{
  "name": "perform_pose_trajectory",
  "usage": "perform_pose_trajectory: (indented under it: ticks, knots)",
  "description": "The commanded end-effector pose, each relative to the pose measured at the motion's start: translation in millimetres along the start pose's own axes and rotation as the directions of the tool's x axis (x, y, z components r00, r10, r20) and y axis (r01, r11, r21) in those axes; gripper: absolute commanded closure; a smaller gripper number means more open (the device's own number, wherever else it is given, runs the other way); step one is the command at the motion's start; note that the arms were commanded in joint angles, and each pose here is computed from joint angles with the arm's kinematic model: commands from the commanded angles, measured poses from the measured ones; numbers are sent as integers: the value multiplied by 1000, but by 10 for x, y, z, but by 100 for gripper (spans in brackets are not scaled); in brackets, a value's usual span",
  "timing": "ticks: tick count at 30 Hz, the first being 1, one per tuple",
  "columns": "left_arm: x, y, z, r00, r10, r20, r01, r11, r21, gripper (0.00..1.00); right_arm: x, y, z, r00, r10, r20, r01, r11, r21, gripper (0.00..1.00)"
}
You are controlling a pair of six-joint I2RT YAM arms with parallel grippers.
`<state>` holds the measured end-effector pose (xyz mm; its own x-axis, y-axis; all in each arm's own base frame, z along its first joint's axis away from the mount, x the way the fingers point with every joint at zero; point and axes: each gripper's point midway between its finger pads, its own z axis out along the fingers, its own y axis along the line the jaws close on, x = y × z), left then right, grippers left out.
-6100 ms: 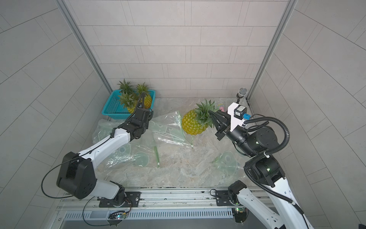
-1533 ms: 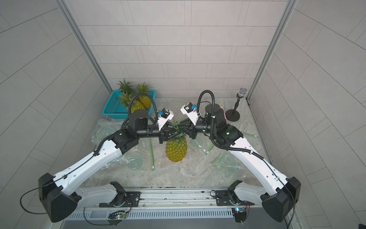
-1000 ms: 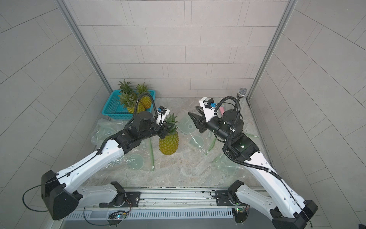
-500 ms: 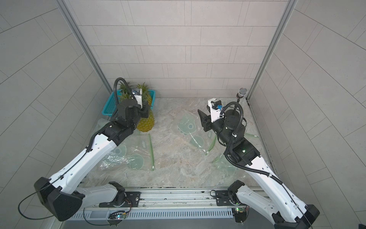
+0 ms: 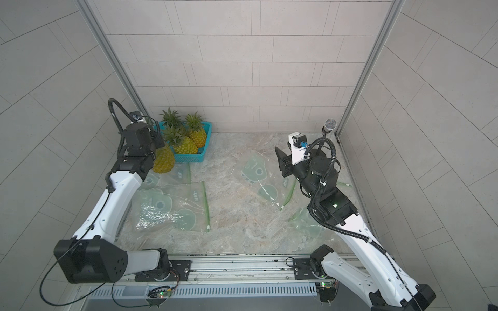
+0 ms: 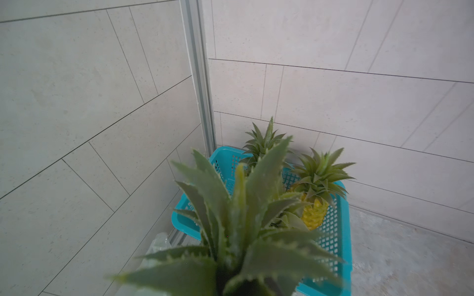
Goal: Open the zip-top bag and take out the pineapple
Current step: Place the pineapple in the basket.
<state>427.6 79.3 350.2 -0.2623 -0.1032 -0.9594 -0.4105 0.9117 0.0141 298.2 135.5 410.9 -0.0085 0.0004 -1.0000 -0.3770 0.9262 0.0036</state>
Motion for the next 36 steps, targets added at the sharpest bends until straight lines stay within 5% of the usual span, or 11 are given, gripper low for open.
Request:
perform_pose_trajectory:
  ticks: [1, 19, 36]
  knots:
    - [-710, 85, -43, 973, -97, 209, 89, 995, 47, 95, -113, 14, -83, 1000, 0, 25, 1, 1000, -19, 48]
    - [-869, 299, 965, 967, -62, 245, 29, 990, 137, 94, -44, 124, -125, 999, 43, 6, -42, 995, -92, 48]
    - [-657, 121, 1726, 979, 30, 200, -71, 977, 200, 94, 2, 196, -48, 997, 69, -33, -73, 989, -128, 48]
